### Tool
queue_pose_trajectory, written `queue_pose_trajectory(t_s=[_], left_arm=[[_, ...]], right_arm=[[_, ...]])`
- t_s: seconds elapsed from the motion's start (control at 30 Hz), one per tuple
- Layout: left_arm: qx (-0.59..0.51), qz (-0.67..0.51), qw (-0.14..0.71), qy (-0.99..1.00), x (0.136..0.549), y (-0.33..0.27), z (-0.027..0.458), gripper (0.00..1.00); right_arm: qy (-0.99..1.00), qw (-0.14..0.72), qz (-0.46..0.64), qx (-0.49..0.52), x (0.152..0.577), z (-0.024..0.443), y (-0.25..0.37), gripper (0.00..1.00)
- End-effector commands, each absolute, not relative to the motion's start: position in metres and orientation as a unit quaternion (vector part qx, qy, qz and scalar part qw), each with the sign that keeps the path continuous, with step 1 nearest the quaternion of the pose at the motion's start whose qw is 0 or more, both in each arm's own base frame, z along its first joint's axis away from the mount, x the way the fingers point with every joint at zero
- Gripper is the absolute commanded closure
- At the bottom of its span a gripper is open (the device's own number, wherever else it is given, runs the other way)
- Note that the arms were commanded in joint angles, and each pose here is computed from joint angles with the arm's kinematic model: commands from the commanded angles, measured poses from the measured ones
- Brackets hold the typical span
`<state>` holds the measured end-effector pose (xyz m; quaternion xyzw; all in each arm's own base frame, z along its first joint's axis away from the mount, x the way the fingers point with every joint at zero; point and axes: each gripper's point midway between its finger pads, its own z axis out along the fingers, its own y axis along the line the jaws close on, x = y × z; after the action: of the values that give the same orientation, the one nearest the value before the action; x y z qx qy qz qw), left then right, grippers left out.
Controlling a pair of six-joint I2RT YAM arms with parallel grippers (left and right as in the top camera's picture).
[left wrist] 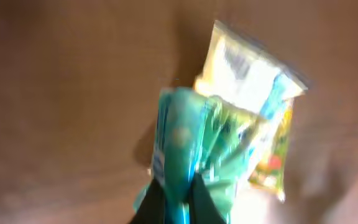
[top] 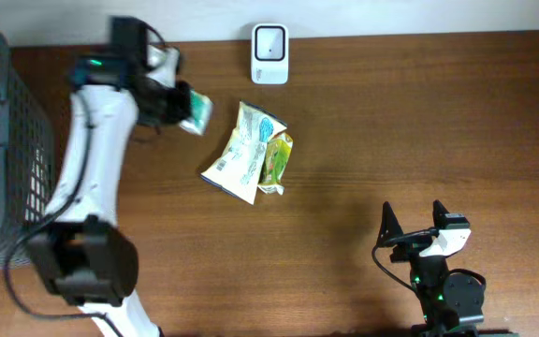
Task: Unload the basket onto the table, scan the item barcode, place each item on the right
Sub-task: 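Place the small green box left of the snack bag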
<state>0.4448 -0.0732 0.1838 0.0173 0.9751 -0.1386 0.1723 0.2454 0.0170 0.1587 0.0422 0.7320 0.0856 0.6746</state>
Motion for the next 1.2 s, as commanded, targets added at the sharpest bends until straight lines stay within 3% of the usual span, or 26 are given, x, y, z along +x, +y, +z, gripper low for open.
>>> queue_pose_trajectory(t_s=[0.0, 0.23, 0.43, 0.47, 0.5, 0.57, 0.63, 0.77, 0.83, 0.93, 1.03, 1.17], left_arm=[[-0.002, -0.098, 0.168, 0.981, 0.442, -0.076, 0.114, 1.0], [-0.013, -0.047, 0.197, 0.979, 0.431, -0.072, 0.029, 1.0], [0.043, -0.132, 0.164, 0.977, 0.407, -0.132, 0.025, 1.0], [0.045, -0.123, 0.166, 0.977, 0.407, -0.132, 0.024, 0.89], [0.043, -0.107, 0.169, 0.979, 0.409, -0.127, 0.024, 0.62], [0.033, -0.076, 0.164, 0.983, 0.409, -0.114, 0.027, 0.46], [0.018, -0.05, 0.154, 0.987, 0.41, -0.096, 0.036, 0.41], [-0.032, -0.007, 0.162, 0.986, 0.424, -0.047, 0.093, 0.31], [-0.056, -0.002, 0.208, 0.976, 0.437, -0.025, 0.158, 0.22], [-0.08, 0.021, 0.3, 0.95, 0.44, 0.014, 0.264, 0.18], [-0.155, 0.083, 0.383, 0.907, 0.415, 0.08, 0.346, 0.18], [-0.301, 0.115, 0.402, 0.857, 0.363, 0.182, 0.371, 0.14]], right_arm=[[0.733, 0.673, 0.081, 0.049, 0.246, 0.155, 0.014, 0.01], [0.733, 0.673, 0.081, 0.049, 0.246, 0.155, 0.014, 0.01], [0.733, 0.673, 0.081, 0.049, 0.246, 0.155, 0.014, 0.01], [0.733, 0.673, 0.081, 0.049, 0.246, 0.155, 0.014, 0.01], [0.733, 0.673, 0.081, 0.049, 0.246, 0.155, 0.014, 0.01], [0.733, 0.673, 0.081, 0.049, 0.246, 0.155, 0.014, 0.01], [0.733, 0.673, 0.081, 0.049, 0.246, 0.155, 0.014, 0.01], [0.733, 0.673, 0.081, 0.049, 0.246, 0.155, 0.014, 0.02], [0.733, 0.673, 0.081, 0.049, 0.246, 0.155, 0.014, 0.01], [0.733, 0.674, 0.082, 0.049, 0.246, 0.155, 0.014, 0.01], [0.733, 0.674, 0.081, 0.049, 0.246, 0.155, 0.014, 0.01], [0.733, 0.673, 0.082, 0.049, 0.246, 0.155, 0.014, 0.01]])
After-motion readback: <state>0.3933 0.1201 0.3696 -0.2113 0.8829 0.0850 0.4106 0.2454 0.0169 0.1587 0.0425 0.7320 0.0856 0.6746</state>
